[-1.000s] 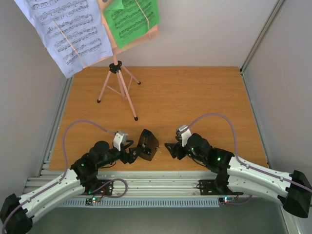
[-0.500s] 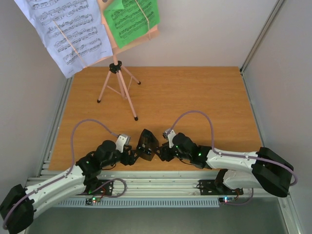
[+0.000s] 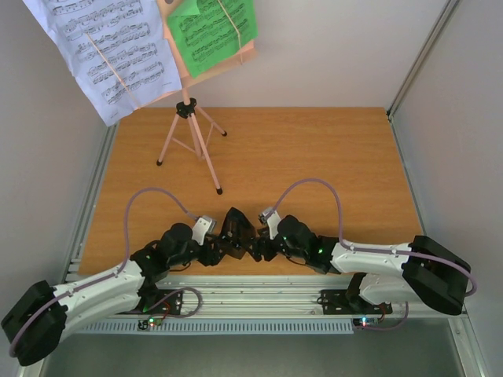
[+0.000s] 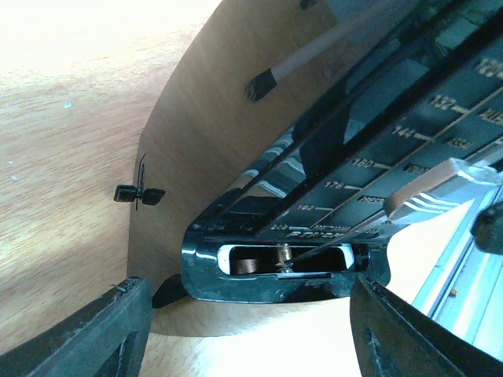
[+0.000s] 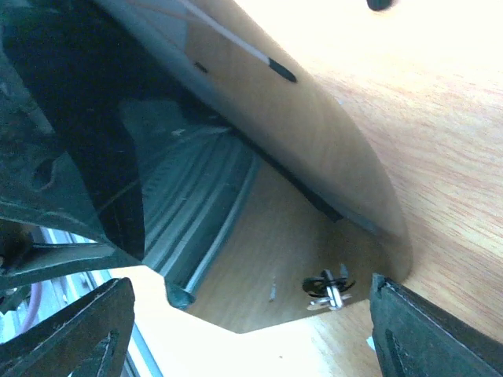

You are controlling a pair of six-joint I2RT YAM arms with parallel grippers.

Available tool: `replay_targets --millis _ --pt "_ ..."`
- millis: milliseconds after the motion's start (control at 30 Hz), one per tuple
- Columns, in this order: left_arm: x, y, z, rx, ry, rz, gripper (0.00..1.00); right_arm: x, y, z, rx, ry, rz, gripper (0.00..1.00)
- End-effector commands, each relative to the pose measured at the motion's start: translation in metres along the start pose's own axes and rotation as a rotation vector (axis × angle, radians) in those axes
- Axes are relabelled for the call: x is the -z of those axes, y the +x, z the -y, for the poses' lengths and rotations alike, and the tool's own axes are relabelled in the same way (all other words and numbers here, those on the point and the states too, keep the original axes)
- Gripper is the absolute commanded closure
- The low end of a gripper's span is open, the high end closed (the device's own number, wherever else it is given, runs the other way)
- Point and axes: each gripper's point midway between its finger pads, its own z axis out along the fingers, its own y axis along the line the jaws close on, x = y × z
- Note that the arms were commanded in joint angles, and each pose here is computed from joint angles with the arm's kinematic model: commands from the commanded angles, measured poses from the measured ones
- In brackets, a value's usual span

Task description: Pack up the instrument practice props

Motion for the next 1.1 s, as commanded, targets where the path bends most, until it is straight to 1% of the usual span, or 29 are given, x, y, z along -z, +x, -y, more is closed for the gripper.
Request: replay_targets --millis 0,100,167,367,567,767,1067 --pt "0.002 -0.03 0.02 -0.049 0.073 0.098 0.31 0.004 -0.006 -0.01 0.078 -0.018 0.055 0.16" --pt "0.002 -0.031 0.022 -0.053 0.083 0.099 0.33 0.001 -0.005 -0.018 0.117 -0.014 0.054 0.14" --pt "0.002 -0.031 0.023 -0.055 0.09 0.096 0.33 -0.001 -0.009 -0.014 0.121 0.032 0.072 0.15" --pt "0.002 -0.03 0.026 -0.06 0.107 0.092 0.34 -0.005 -0.013 0.006 0.081 0.157 0.083 0.27" --pt "0.001 -0.03 0.034 -0.07 0.142 0.084 0.35 -0.003 -0.02 0.02 0.108 0.257 0.09 0.35" --pt "-0.002 -0.032 0.034 -0.078 0.14 0.078 0.35 -0.002 -0.026 0.023 0.149 0.283 0.103 0.43" --pt "-0.009 -0.035 0.037 -0.096 0.149 0.067 0.36 -0.006 -0.035 0.038 0.15 0.296 0.112 0.47"
